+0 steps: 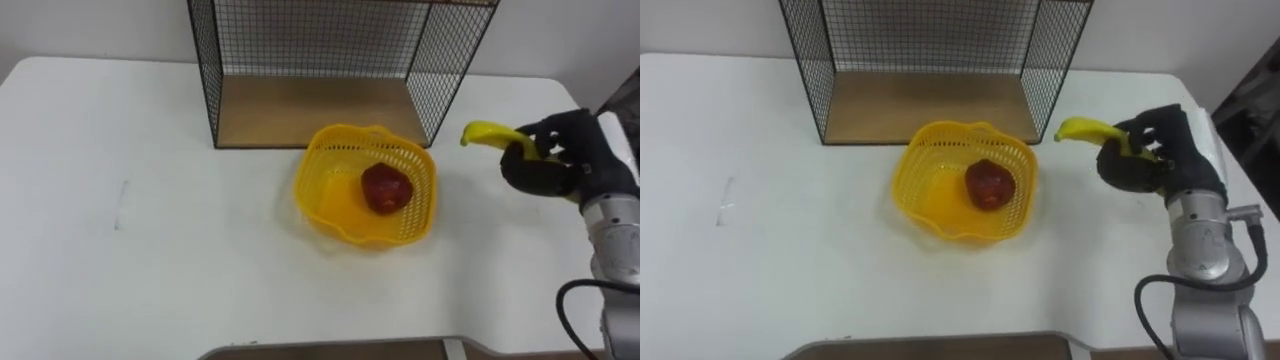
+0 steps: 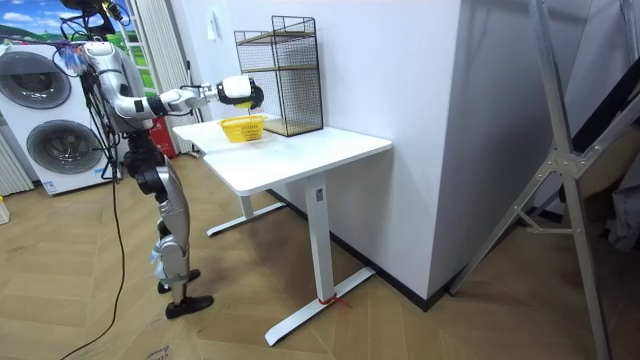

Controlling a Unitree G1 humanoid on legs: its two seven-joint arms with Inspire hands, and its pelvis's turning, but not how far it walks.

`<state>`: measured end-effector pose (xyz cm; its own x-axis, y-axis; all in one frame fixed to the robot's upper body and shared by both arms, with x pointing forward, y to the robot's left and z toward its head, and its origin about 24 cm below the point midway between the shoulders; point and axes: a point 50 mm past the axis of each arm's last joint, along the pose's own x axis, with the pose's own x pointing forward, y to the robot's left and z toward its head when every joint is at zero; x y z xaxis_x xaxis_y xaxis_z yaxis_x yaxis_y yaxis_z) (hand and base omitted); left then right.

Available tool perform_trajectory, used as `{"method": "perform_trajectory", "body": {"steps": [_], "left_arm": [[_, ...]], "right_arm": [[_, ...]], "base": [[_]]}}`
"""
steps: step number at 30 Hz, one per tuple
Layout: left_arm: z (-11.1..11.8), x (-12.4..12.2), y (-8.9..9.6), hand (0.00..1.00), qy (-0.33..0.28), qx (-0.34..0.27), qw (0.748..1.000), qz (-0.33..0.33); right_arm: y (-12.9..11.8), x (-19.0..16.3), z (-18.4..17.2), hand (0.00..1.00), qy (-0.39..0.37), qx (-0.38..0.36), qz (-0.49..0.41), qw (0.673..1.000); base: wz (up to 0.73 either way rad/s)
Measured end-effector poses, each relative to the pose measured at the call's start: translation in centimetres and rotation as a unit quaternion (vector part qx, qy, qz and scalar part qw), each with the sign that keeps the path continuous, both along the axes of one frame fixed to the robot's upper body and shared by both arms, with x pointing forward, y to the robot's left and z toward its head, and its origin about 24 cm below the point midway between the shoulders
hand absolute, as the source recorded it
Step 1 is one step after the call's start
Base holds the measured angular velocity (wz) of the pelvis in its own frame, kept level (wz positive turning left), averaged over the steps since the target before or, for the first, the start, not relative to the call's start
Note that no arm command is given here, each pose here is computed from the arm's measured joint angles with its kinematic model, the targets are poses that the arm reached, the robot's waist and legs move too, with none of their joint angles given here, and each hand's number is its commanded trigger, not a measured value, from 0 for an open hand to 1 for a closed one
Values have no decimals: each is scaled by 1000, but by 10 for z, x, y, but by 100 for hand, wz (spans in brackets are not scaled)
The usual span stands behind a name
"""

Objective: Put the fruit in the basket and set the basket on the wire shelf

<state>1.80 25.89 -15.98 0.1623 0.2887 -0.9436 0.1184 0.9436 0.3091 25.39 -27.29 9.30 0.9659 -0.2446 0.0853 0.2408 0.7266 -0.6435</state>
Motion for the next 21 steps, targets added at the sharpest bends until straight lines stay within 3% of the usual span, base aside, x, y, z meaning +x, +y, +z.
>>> {"method": "perform_trajectory", "body": {"steps": [7, 13, 21], "left_arm": [[-1, 3, -4, 0, -3, -6, 1000, -21], [-4, 4, -11, 0, 8, -11, 999, -43], [-6, 2, -15, 0, 24, -19, 997, -64]], "right_arm": [[25, 3, 26, 100, -50, -17, 55, 997], [57, 6, 26, 100, -40, -24, 130, 990], [82, 7, 18, 100, -2, -46, 198, 979]], "base": [[-1], [0], [0]]}}
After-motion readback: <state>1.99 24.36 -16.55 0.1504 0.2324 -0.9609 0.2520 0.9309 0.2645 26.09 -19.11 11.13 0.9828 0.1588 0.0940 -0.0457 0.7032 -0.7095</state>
